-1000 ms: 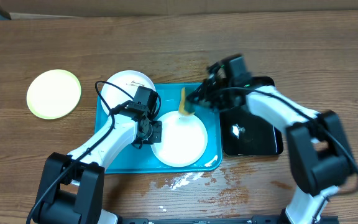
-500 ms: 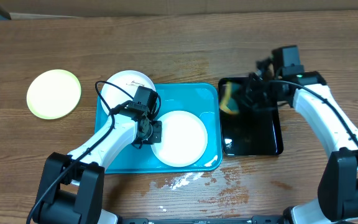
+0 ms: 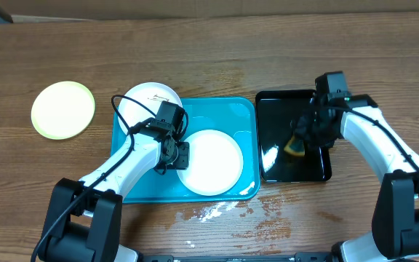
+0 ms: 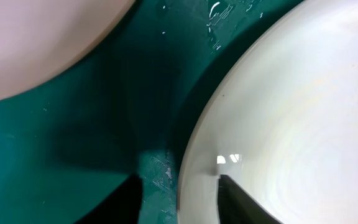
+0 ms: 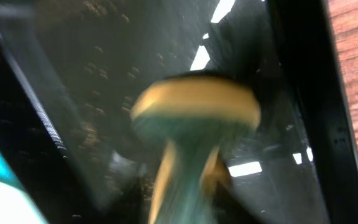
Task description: Clean dirty plates on tray and stack at the side
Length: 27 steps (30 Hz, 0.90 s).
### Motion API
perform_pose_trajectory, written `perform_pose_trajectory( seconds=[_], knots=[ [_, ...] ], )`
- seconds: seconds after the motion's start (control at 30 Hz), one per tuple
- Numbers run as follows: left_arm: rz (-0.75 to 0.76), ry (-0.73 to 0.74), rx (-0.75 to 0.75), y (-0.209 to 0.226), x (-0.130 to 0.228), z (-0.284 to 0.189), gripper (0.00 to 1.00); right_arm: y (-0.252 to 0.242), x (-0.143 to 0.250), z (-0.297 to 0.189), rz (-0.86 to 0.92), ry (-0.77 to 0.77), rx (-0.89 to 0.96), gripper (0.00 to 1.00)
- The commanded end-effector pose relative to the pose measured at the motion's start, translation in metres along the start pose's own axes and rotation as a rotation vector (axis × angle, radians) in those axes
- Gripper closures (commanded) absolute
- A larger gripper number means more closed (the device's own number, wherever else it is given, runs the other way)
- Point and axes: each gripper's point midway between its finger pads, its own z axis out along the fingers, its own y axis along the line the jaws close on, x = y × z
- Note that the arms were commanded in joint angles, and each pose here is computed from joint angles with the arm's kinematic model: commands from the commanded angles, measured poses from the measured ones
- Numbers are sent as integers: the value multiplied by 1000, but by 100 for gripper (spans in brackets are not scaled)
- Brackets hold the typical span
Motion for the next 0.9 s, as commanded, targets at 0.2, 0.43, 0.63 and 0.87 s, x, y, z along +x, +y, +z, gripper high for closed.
perform_pose_trajectory(
  seconds=[0.2,0.43,0.63,0.87],
  knots=[
    [-6,5,4,-3,0,1,50,-8,-5,1,-87,-34,57,14],
    [-50,21,-1,-2,4,1,50,-14,6,11,-97,-19,82,27],
    [-51,40,20,-5,9,2,55,-9,18,27,-138,-18,75,37],
    [-62,48,16,-4,13,5,77,0,11,28,-161,-61,58,86]
  ],
)
